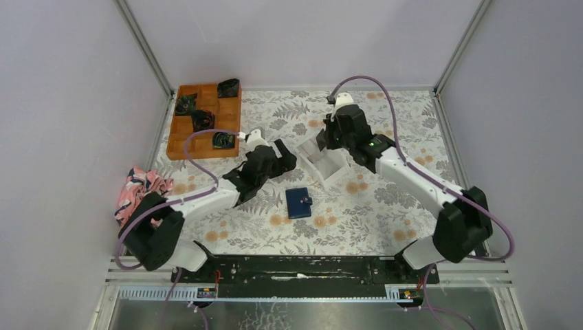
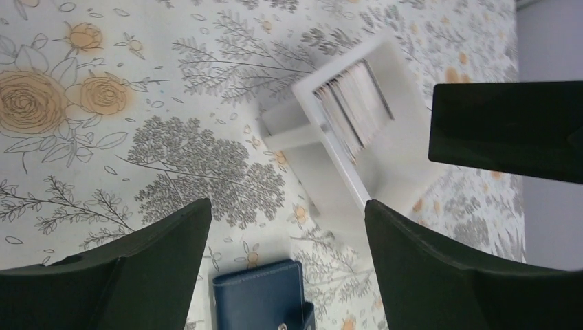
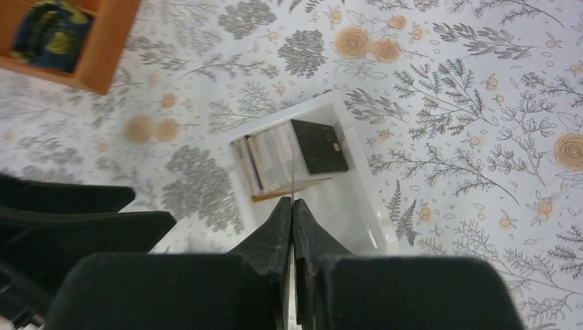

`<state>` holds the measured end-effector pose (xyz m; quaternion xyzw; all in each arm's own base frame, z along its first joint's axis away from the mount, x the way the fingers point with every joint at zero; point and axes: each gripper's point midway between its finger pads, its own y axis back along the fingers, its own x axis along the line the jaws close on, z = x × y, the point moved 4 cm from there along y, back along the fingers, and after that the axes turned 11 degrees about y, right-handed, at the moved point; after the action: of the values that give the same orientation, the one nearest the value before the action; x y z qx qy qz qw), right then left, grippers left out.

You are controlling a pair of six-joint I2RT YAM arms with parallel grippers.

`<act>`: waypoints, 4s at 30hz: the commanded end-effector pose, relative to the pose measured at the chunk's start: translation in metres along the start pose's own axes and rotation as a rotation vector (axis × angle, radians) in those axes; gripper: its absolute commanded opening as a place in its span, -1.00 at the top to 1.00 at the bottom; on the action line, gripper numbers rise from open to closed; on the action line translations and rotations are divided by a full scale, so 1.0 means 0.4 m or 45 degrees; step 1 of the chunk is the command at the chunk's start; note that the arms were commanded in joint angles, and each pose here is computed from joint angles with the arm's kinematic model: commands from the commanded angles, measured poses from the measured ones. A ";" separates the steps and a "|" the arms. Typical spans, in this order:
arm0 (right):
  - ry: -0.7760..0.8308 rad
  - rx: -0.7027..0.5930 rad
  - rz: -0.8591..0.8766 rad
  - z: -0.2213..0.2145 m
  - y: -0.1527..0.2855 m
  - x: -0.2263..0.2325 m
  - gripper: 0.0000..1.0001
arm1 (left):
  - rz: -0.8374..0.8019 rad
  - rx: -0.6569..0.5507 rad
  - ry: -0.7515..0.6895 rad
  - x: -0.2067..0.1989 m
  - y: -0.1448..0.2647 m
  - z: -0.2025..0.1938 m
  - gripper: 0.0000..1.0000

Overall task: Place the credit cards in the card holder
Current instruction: Pick up the credit card from the storage box.

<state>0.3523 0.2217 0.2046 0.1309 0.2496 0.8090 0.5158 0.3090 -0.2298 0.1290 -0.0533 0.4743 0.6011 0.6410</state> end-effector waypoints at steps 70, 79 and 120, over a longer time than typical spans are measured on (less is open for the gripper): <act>-0.436 0.053 0.994 -0.205 0.222 0.169 1.00 | -1.367 0.787 -0.207 -0.083 0.229 -0.202 0.78; -0.395 0.013 0.868 -0.189 0.214 0.136 0.34 | -1.369 0.714 -0.134 -0.080 0.235 -0.173 1.00; -0.583 -0.123 0.974 -0.246 0.189 0.223 0.12 | -1.126 0.390 0.375 -0.078 0.213 -0.153 1.00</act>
<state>0.2074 0.2401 0.1478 0.3803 0.0480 0.8908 0.2439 0.2075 -0.2629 0.1378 -0.2048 0.5947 0.2092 0.7487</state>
